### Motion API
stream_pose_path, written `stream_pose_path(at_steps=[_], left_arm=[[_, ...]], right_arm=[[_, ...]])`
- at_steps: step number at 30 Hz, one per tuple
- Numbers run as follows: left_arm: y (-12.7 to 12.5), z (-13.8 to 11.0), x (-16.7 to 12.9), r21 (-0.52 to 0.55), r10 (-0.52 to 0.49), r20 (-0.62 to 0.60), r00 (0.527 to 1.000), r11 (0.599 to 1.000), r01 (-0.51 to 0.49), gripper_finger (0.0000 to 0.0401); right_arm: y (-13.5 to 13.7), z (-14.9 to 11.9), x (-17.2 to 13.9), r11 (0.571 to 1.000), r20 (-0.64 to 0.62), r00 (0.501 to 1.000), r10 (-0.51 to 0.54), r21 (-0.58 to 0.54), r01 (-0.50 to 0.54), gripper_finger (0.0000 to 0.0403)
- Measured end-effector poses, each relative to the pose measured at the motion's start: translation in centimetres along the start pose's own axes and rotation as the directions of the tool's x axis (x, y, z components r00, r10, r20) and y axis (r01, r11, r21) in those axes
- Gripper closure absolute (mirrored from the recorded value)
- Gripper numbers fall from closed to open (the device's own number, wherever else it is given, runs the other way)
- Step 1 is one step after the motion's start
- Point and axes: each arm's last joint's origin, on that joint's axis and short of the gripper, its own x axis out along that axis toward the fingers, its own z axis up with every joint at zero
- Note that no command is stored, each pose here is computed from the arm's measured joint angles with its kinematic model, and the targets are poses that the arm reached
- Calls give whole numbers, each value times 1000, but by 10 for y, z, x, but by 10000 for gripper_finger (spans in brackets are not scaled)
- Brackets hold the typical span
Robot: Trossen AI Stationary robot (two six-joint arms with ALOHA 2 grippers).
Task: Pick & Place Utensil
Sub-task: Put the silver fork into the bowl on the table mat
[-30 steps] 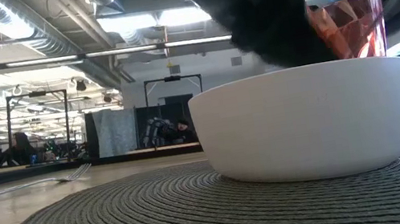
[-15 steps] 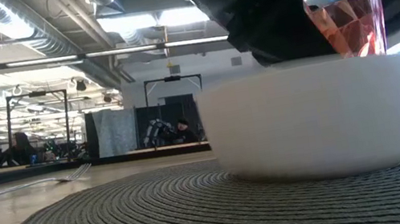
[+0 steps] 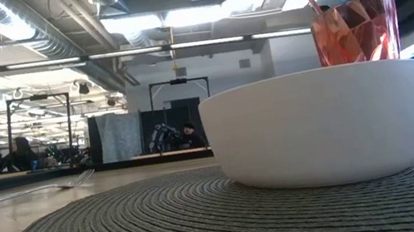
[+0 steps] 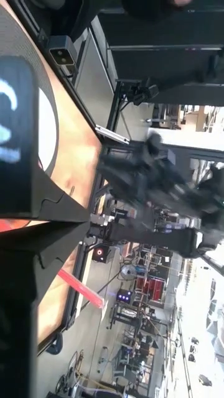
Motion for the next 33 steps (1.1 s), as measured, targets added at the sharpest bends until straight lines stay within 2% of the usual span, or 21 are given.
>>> stream_pose_path(at_steps=[5,8,11,14,16,19,22,25,29,31,33], left_arm=[[5,-7,-71,-9,200,18,980,980,-200,356],[17,-28,-100,-89,334,55,941,940,-328,385],[32,-71,-117,-266,494,17,869,840,-473,397],[40,-130,-116,-425,579,-67,812,720,-548,398],[40,-172,-110,-496,584,-131,801,661,-563,400],[35,-226,-94,-617,560,-164,812,584,-527,399],[27,-260,-79,-712,512,-108,852,558,-426,398],[21,-281,-68,-791,477,-80,875,504,-346,399],[19,-292,-61,-846,471,-137,871,402,-350,392],[18,-295,-58,-849,459,-170,872,382,-366,382],[18,-295,-56,-849,446,-173,878,384,-363,368]], right_arm=[[1,0,0,1000,5,1000,29,4,-29,392],[1,0,0,999,8,999,41,4,-41,392],[1,0,0,999,8,999,41,6,-41,392],[1,0,0,999,7,999,41,7,-41,392],[1,0,0,999,8,999,41,7,-41,392],[1,0,0,999,7,999,39,7,-39,392],[1,1,0,999,11,999,38,7,-38,392],[1,1,0,999,19,999,36,8,-36,392],[1,2,0,999,22,999,35,24,-36,392],[1,2,0,999,21,999,36,25,-36,392],[1,2,0,999,21,999,36,25,-36,392]])
